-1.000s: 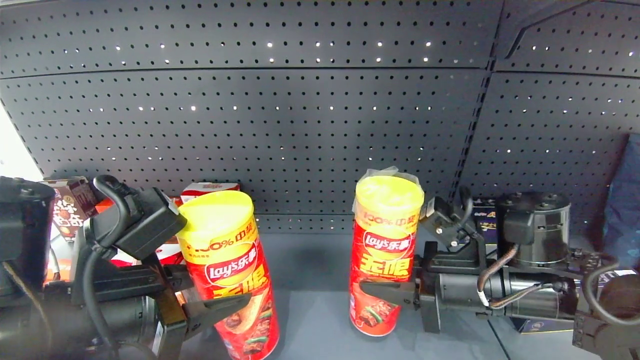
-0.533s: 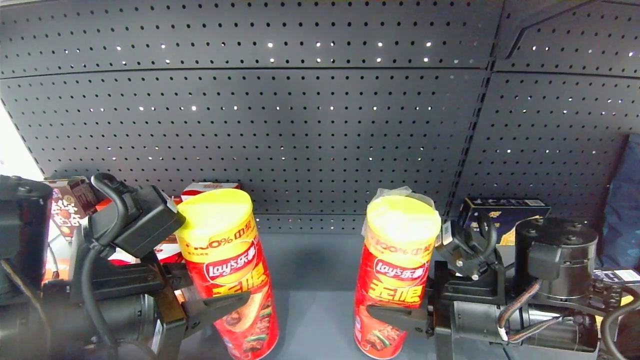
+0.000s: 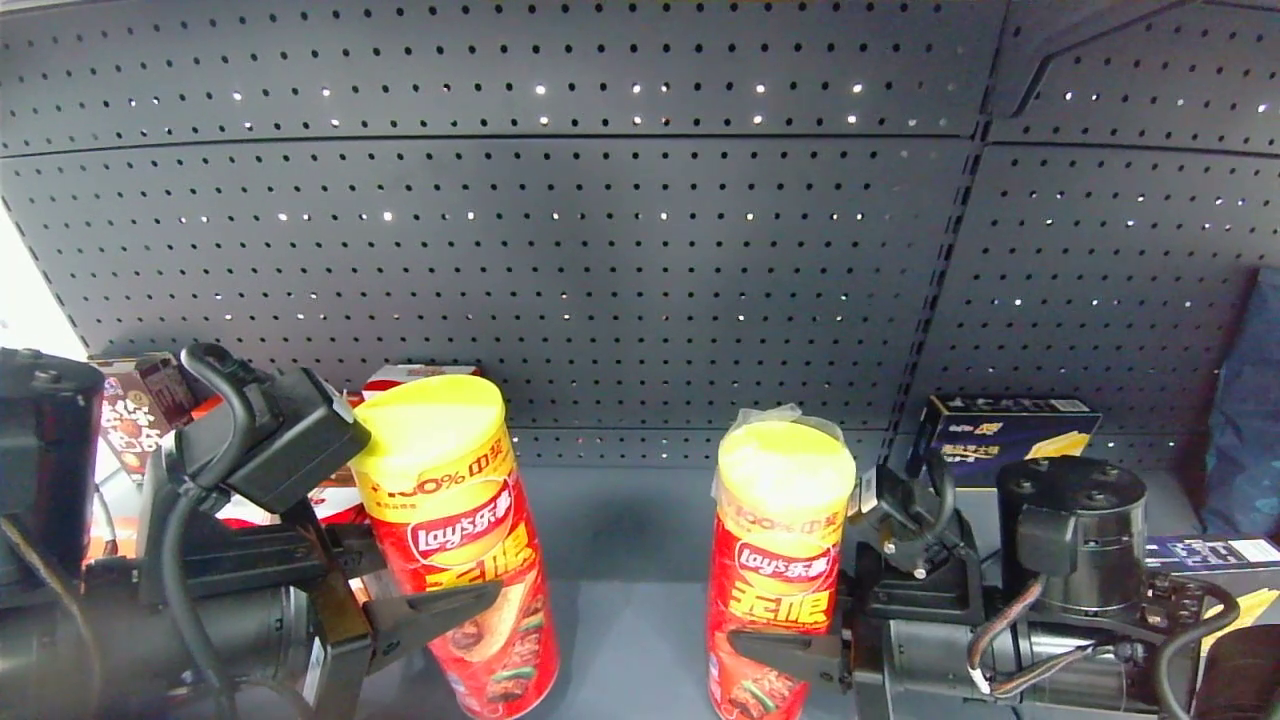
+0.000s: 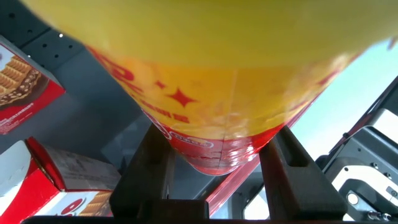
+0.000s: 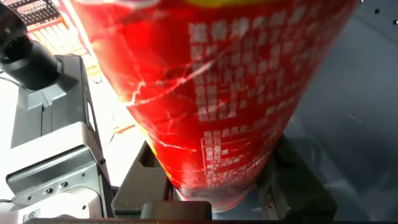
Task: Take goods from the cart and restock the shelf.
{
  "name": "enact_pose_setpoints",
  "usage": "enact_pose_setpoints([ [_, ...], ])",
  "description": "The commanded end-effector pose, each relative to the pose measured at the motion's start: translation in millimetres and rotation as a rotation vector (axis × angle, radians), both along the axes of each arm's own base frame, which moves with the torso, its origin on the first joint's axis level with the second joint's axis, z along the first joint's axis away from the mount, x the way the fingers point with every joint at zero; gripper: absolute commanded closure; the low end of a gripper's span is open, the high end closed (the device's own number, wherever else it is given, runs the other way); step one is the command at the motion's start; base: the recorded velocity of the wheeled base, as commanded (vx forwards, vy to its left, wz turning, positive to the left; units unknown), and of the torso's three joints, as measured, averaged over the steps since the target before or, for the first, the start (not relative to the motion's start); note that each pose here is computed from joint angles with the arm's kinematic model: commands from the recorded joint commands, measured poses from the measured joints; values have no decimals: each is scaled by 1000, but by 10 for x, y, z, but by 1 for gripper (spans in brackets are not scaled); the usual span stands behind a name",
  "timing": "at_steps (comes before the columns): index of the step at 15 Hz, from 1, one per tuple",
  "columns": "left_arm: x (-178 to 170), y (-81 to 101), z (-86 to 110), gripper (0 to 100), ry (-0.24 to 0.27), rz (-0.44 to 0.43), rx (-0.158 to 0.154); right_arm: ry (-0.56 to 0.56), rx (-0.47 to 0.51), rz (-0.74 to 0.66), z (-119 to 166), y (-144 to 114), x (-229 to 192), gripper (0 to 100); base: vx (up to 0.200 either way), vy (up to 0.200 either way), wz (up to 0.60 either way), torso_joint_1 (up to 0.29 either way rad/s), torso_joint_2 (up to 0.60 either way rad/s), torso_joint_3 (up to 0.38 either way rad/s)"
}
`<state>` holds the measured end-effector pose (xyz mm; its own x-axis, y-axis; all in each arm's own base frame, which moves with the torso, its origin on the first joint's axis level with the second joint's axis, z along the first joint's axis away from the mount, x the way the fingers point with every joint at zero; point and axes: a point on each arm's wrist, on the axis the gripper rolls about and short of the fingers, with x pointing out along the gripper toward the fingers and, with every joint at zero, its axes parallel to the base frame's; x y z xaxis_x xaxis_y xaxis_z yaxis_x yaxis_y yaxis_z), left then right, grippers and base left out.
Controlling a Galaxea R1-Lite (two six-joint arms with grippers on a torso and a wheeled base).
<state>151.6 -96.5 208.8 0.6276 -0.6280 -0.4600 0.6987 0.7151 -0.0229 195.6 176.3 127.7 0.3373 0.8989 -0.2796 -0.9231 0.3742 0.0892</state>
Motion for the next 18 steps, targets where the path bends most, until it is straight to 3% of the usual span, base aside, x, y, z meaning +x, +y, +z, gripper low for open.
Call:
enact_pose_setpoints([
  [1, 5, -3, -3, 100, 2, 0, 1, 17, -15, 0, -62, 19, 26, 100, 0, 0, 0, 0, 0, 0],
  [8, 2, 2, -9, 100, 3, 1, 2, 15, -14, -1, -108, 93, 129, 100, 0, 0, 0, 0, 0, 0],
  [9, 1, 2, -13, 100, 4, 1, 2, 16, -15, -3, -112, 91, 127, 0, 0, 0, 0, 0, 0, 0],
  [18, -11, 6, -13, 100, 3, 1, 2, 7, -14, -26, -45, -196, -140, 0, 0, 0, 0, 0, 0, 0],
])
